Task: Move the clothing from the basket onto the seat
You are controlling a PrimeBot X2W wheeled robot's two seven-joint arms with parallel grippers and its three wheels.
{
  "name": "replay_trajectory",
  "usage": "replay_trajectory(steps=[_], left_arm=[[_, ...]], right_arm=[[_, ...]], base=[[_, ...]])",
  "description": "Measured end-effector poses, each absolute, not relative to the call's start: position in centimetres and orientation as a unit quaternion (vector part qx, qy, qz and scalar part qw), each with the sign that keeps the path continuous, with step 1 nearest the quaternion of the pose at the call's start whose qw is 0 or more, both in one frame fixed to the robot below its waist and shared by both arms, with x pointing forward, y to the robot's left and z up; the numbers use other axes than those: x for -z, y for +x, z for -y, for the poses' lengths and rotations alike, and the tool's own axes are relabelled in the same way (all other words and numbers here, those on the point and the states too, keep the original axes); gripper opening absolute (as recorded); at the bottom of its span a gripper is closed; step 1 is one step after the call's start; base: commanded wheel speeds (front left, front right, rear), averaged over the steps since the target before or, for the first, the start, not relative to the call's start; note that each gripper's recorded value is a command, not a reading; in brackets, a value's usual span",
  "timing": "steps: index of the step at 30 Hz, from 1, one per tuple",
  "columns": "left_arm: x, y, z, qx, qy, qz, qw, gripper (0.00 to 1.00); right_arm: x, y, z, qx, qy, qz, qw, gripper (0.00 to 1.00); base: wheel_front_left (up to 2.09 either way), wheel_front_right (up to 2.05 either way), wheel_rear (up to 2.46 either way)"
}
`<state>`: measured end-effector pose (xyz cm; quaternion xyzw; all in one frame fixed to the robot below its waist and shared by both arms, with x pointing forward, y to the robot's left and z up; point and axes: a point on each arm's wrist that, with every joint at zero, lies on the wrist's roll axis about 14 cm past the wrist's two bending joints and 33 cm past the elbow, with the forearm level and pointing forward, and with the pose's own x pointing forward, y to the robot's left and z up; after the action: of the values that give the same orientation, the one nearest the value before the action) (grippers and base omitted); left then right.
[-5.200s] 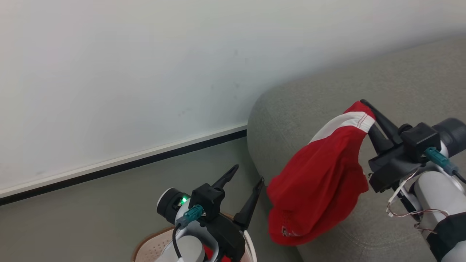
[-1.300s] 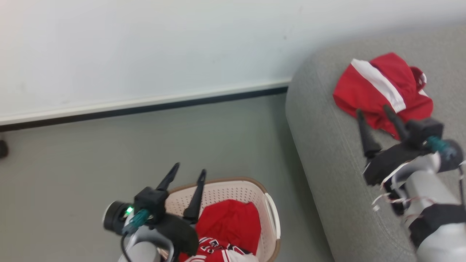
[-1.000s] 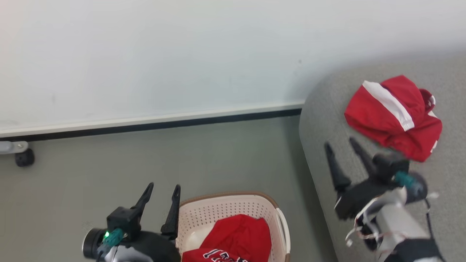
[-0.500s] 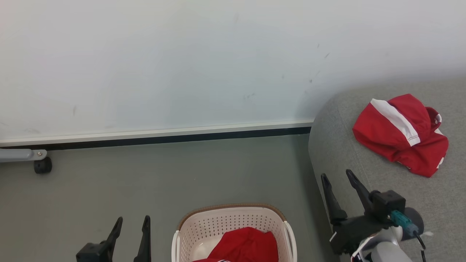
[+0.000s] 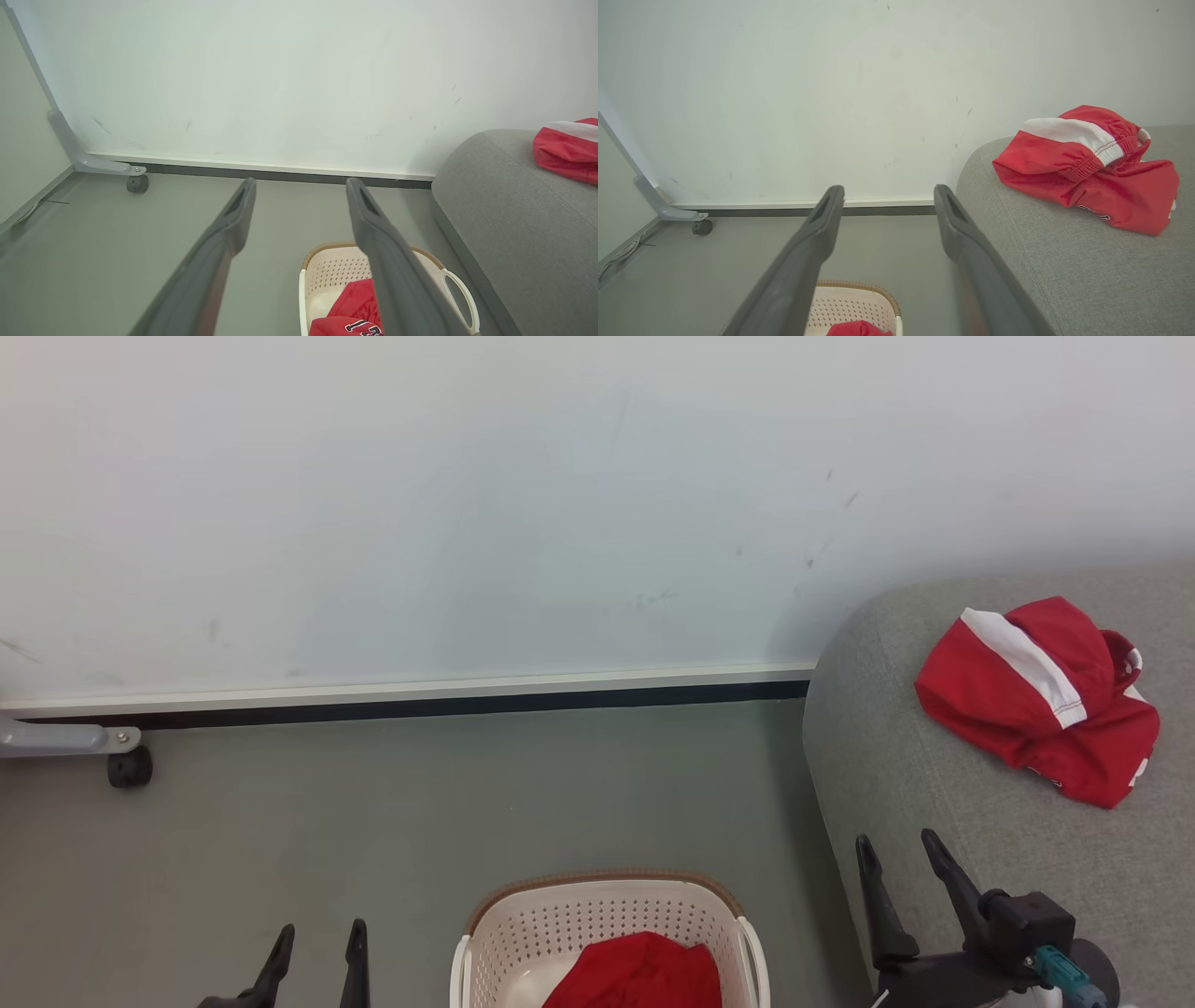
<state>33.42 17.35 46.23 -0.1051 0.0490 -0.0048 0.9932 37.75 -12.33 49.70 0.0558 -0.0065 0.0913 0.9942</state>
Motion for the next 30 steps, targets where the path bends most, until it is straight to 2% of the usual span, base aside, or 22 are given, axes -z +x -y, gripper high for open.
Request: replay_trajectory(steps=[30], left_arm=[[-46.77,33.43,-17.69,-0.008,-0.098,-0.036,0.995,1.00]], right_arm=[[-50.14,36.96,13.23,-0.073,0.064,0.018,0.995,1.00]], base=[[0.00,0.00,0.00]])
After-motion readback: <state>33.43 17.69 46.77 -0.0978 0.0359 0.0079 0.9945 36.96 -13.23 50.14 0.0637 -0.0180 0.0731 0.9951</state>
